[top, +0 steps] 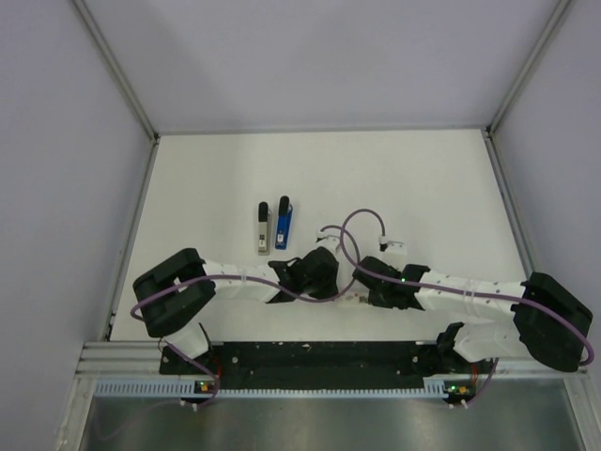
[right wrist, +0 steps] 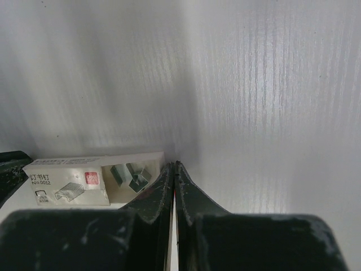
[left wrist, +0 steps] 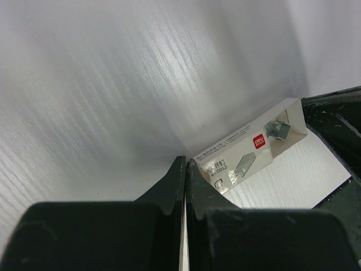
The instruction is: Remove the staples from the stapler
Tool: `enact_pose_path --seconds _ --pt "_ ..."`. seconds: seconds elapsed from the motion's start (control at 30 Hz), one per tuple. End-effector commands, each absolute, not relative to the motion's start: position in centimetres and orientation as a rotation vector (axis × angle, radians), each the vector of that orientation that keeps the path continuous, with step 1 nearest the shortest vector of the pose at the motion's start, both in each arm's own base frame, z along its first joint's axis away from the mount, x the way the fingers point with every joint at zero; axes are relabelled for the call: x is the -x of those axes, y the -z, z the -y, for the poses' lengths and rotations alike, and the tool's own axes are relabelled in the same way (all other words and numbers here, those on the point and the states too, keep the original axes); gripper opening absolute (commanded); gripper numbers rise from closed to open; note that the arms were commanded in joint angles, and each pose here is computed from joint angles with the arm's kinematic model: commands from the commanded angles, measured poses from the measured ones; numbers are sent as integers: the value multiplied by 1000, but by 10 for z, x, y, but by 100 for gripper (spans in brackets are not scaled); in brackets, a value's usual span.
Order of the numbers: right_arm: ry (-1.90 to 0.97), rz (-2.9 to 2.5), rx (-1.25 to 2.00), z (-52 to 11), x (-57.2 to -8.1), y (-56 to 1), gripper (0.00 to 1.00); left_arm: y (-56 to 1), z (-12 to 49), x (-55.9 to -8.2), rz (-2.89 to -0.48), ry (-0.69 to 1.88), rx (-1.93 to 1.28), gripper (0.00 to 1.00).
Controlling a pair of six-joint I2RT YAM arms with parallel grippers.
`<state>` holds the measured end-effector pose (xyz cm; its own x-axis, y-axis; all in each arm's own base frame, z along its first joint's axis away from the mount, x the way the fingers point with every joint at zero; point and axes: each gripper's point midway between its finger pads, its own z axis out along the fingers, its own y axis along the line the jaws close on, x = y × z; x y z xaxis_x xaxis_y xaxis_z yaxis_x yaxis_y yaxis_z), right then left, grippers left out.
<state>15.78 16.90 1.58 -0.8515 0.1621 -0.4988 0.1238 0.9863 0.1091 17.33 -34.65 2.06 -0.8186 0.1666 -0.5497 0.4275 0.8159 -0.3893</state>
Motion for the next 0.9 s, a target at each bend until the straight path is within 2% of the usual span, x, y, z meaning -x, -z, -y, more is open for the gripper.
enact_pose_path --seconds 0.0,0.47,0.87 --pt "-160 -2589 -177 -186 -162 -22 0 14 312 -150 -2630 563 -476 0" --pt "-165 -2590 -167 -187 -162 -22 0 16 295 -150 -2648 466 -452 0" --pt "-175 -2587 -155 -190 -164 -23 0 14 300 -144 -2672 504 -472 0"
